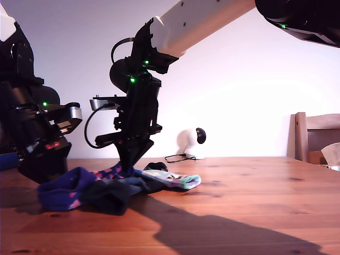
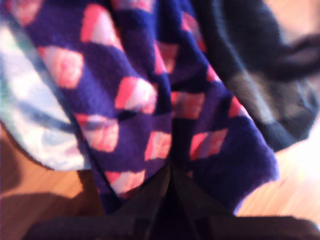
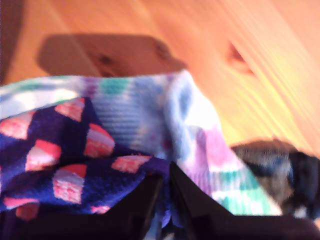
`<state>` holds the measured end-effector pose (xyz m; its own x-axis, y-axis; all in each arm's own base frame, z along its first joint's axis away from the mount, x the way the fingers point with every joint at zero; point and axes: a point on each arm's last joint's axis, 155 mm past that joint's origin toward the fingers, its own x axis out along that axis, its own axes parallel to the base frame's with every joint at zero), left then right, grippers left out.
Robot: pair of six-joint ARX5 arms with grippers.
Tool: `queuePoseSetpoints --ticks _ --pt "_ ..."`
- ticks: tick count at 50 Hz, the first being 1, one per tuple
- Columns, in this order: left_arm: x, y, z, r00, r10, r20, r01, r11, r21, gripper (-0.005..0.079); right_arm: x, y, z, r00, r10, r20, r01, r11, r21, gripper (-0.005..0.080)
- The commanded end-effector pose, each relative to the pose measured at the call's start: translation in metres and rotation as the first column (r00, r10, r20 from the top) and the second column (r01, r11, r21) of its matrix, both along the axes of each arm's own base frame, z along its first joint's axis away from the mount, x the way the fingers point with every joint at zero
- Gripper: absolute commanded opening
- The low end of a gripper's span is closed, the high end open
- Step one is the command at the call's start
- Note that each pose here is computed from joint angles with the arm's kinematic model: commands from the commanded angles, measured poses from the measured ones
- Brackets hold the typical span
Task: Fold the socks in front of you. After folding them, place them to the left side.
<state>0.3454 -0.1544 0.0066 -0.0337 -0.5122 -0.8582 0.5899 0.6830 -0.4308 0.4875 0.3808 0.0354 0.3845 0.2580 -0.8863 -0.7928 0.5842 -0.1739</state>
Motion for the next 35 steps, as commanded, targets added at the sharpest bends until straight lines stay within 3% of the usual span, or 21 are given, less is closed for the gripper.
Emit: queuePoseSetpoints --ticks 1,16,25,30,35 --pt "-0.023 -0.001 -0.024 0.994 0.01 -0.108 -0.011 1.0 -0.002 -0.0021 0.016 -0.02 0.006 0.998 -0.053 0.019 0.053 0.999 -0.007 -0.0012" --pt "-0.018 -0.026 -0.02 0.995 0.024 -0.097 -0.028 0.999 -0.043 -0.0021 0.023 -0.038 0.005 0.991 -0.131 0.027 0.132 0.991 -0.033 -0.0012" --pt "-0.016 -0.039 -0.02 0.996 0.029 -0.086 -0.033 0.998 -0.048 -0.0021 0.014 -0.051 0.001 0.988 -0.147 -0.055 0.145 0.989 -0.037 -0.0006" --pt "-0.017 -0.043 -0.02 0.996 0.023 -0.082 -0.027 0.998 -0.049 -0.0021 0.007 -0.059 0.001 0.982 -0.158 -0.105 0.155 0.987 -0.036 0.0057" --pt "-0.017 -0.044 -0.02 0.996 0.032 -0.088 -0.037 0.998 -0.048 -0.0021 0.007 -0.067 0.007 0.977 -0.17 -0.126 0.168 0.985 -0.025 0.0177"
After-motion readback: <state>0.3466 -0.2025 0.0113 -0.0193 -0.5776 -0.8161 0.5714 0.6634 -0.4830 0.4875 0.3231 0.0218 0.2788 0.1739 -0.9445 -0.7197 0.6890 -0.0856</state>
